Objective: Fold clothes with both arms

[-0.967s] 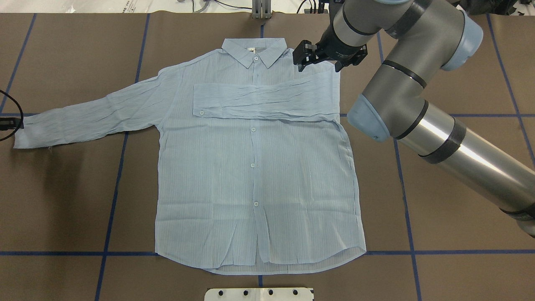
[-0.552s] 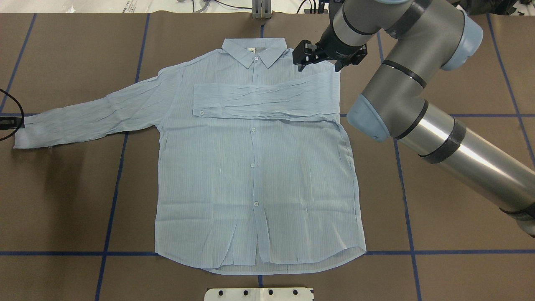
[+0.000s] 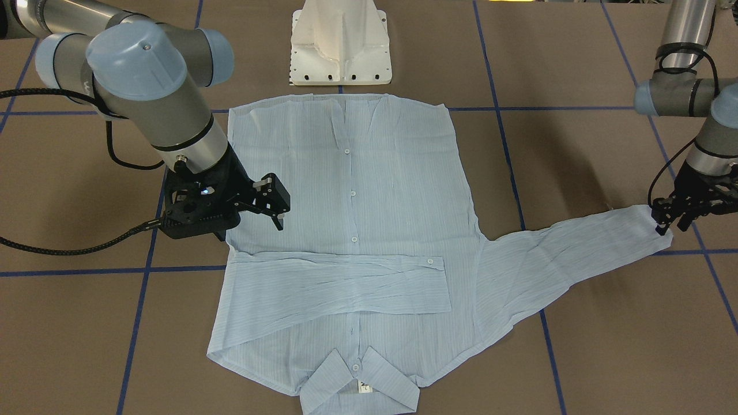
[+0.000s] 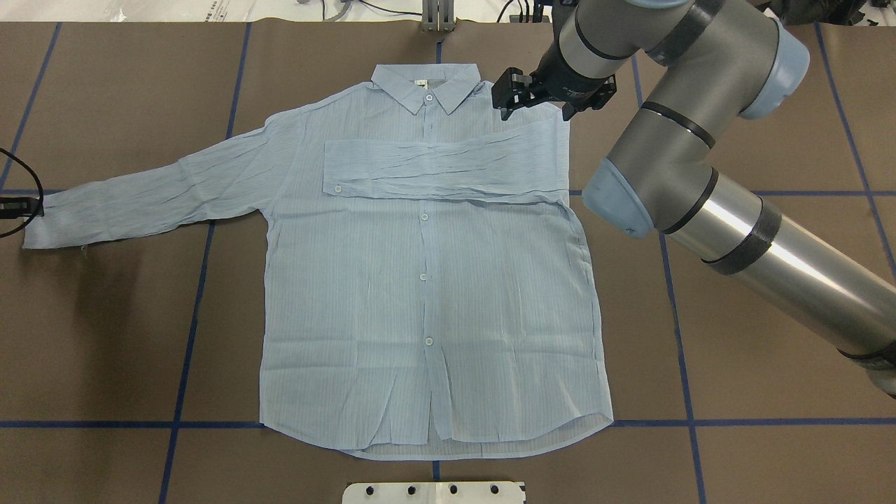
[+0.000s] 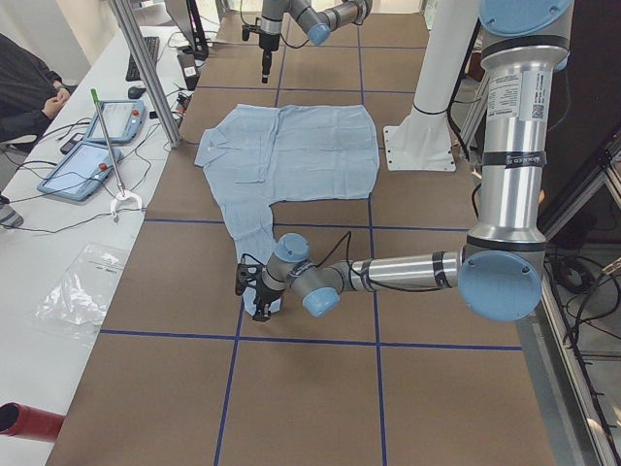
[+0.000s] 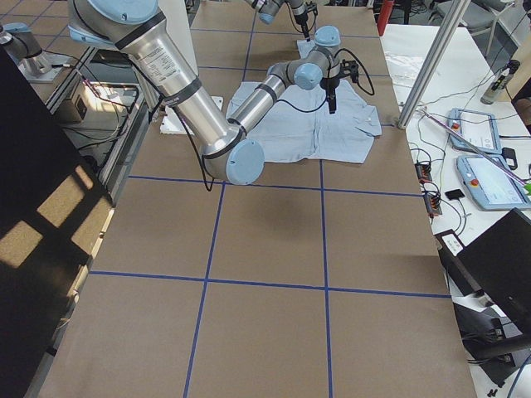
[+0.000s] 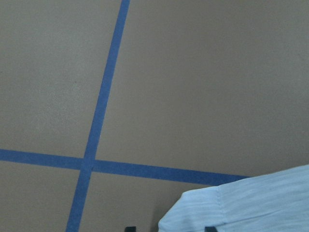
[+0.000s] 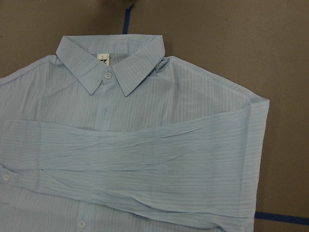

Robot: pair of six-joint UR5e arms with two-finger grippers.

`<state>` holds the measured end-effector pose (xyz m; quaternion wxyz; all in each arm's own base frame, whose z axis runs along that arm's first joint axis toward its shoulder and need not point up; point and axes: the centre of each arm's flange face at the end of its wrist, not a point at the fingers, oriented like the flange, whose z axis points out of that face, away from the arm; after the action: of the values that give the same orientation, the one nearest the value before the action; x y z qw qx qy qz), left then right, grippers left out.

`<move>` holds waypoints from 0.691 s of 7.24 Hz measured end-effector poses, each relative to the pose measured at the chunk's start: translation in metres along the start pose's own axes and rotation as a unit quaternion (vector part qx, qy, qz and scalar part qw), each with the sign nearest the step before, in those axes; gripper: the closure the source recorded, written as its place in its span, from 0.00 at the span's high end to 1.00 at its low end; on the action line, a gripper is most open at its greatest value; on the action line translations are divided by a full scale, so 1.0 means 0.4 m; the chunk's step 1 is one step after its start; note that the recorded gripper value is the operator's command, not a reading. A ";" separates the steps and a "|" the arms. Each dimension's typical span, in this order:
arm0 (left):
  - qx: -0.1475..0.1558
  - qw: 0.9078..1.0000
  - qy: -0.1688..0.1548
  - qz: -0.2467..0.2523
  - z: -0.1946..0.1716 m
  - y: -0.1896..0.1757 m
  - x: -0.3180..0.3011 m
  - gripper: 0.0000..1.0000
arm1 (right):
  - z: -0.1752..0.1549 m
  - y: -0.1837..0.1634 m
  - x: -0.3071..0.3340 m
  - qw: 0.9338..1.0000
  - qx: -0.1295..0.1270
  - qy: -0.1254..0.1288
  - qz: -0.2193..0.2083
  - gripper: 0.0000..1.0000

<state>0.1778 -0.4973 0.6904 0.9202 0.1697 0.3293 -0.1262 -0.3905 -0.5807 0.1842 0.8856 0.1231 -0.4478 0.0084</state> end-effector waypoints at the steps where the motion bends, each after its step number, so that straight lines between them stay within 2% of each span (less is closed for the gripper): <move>1: -0.001 1.000 0.000 0.000 0.003 0.002 0.000 0.53 | 0.000 0.000 0.001 1.000 0.000 0.000 0.000 1.00; 5: -0.005 1.000 0.001 0.001 0.008 0.010 0.006 0.41 | -0.001 -0.002 0.001 1.000 0.001 0.001 0.001 1.00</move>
<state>0.1826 -0.4952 0.6920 0.9209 0.1657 0.3303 -0.1242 -0.3896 -0.5814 0.1843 0.8857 0.1235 -0.4474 0.0097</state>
